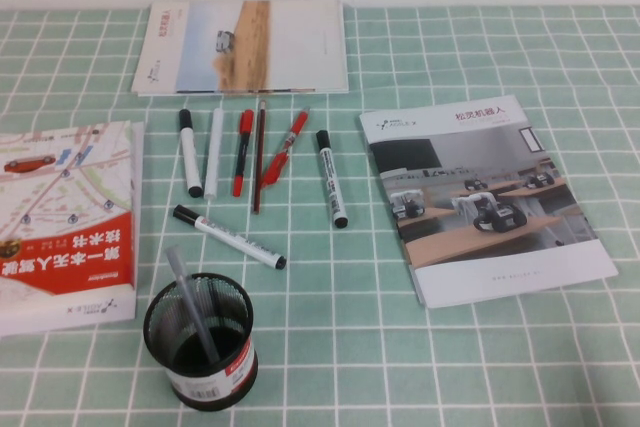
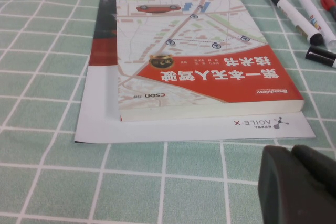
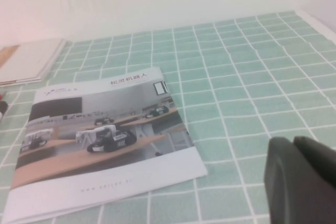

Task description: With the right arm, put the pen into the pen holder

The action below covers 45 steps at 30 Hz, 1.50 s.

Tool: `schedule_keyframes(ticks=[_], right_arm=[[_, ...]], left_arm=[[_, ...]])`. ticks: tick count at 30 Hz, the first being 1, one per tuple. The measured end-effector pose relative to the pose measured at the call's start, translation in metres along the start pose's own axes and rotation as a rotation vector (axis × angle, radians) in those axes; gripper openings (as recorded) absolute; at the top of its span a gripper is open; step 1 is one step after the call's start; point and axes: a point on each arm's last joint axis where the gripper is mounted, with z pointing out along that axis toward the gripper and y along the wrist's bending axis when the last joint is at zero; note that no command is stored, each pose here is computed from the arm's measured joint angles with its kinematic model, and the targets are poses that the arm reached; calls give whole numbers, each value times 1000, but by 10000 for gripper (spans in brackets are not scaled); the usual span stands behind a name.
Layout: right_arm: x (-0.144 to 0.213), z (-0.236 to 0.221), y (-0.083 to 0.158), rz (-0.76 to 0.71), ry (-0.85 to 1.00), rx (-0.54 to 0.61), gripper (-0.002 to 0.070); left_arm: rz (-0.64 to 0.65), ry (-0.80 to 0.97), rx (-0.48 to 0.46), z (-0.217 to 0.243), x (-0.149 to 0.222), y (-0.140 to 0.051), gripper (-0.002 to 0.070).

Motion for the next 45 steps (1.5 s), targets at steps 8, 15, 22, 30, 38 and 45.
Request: schedule_keyframes(ticks=[8, 15, 22, 30, 38, 45], right_arm=[[2, 0, -1, 8, 12, 6, -19], [11, -1, 2, -91, 116, -23, -19], [18, -2, 6, -191, 178, -83, -19], [18, -2, 6, -190, 178, -90, -19], [18, -2, 7, -188, 178, -91, -19], [18, -2, 7, -184, 178, -92, -19]], left_arm=[[0, 0, 0, 0, 0, 0, -4], [0, 0, 0, 0, 0, 0, -4], [0, 0, 0, 0, 0, 0, -4], [0, 0, 0, 0, 0, 0, -4], [0, 0, 0, 0, 0, 0, -4], [0, 0, 0, 0, 0, 0, -4]])
